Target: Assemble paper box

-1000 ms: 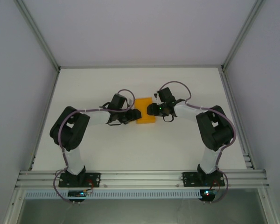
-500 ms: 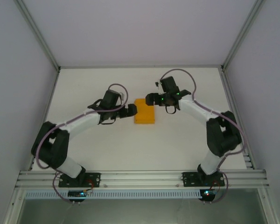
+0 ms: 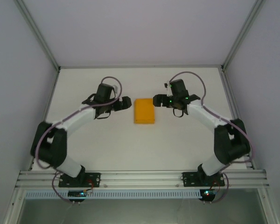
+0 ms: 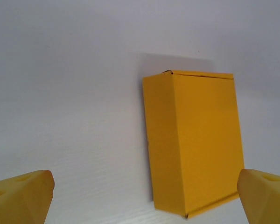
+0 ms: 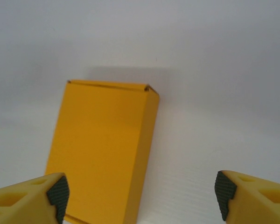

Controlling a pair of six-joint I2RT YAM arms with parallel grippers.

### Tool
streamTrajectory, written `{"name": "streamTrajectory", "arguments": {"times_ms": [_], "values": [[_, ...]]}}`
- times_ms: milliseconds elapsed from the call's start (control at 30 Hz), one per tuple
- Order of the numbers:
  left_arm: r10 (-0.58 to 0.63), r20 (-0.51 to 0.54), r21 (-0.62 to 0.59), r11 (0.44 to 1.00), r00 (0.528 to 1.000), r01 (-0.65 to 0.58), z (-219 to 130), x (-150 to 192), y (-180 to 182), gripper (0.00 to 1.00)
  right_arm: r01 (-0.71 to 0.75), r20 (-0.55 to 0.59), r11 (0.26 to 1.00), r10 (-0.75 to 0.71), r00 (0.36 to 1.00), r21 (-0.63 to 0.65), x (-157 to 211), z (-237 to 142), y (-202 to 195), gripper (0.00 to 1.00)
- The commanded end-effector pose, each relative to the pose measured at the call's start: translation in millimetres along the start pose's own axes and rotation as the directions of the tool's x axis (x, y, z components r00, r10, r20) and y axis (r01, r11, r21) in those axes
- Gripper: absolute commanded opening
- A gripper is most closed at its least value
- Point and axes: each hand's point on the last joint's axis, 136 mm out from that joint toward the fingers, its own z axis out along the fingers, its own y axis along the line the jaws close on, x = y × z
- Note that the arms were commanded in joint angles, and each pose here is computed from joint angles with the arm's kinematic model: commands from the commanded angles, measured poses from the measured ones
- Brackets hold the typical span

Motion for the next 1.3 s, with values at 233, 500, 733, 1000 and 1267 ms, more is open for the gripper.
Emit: {"name": "streamTrajectory", "arguments": {"times_ms": [233,500,733,1000,1267], "values": [[-0.017,-0.114,0.254,0.966,0.993,0.045,72,-18,-51,0.95,-0.117,-0.128,0.987,0.102,0.987,-0.114,6,69,10,0.61],[-0.039,-0.195,0.297,0.95,0.98,0.097,102,2,-55,0.69,-0.153,-0.188,0.978,0.126,0.974,-0.14,25,88,8,0.43],[-0.068,-0.227,0.287,0.949,0.972,0.133,120,15,-47,0.57,-0.167,-0.216,0.973,0.131,0.967,-0.157,37,95,7,0.4],[-0.101,-0.247,0.305,0.936,0.964,0.176,134,23,-49,0.34,-0.176,-0.225,0.971,0.137,0.965,-0.164,40,99,7,0.37],[-0.136,-0.218,0.354,0.912,0.966,0.208,125,25,-54,0.02,-0.191,-0.235,0.968,0.149,0.96,-0.165,43,104,6,0.36]]}}
